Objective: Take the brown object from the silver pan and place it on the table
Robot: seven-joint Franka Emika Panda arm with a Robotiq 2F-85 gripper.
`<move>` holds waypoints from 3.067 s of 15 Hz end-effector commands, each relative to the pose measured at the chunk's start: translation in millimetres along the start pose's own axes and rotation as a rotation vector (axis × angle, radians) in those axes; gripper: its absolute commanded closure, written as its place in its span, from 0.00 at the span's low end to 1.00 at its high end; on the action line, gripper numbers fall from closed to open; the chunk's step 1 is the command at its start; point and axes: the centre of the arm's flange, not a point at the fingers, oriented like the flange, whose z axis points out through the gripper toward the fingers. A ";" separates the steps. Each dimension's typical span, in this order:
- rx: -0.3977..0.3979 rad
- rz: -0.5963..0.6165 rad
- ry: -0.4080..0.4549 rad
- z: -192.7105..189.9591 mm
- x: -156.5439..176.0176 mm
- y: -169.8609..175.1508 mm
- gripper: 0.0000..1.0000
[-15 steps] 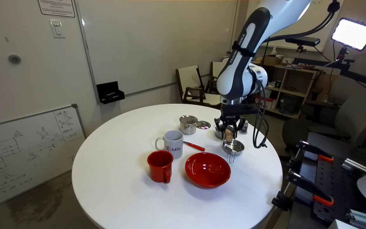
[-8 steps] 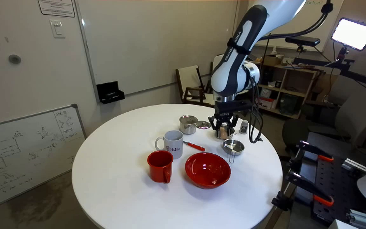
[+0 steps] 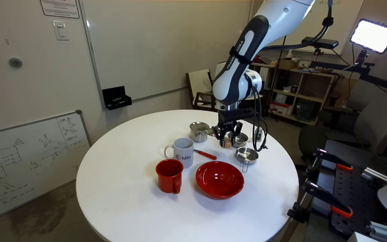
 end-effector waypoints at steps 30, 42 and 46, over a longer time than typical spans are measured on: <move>0.021 -0.059 -0.041 28.8 36.6 -11.4 0.00; -0.030 0.001 0.049 -21.3 21.7 -19.7 0.00; -0.030 0.024 0.029 -28.6 24.8 -32.2 0.00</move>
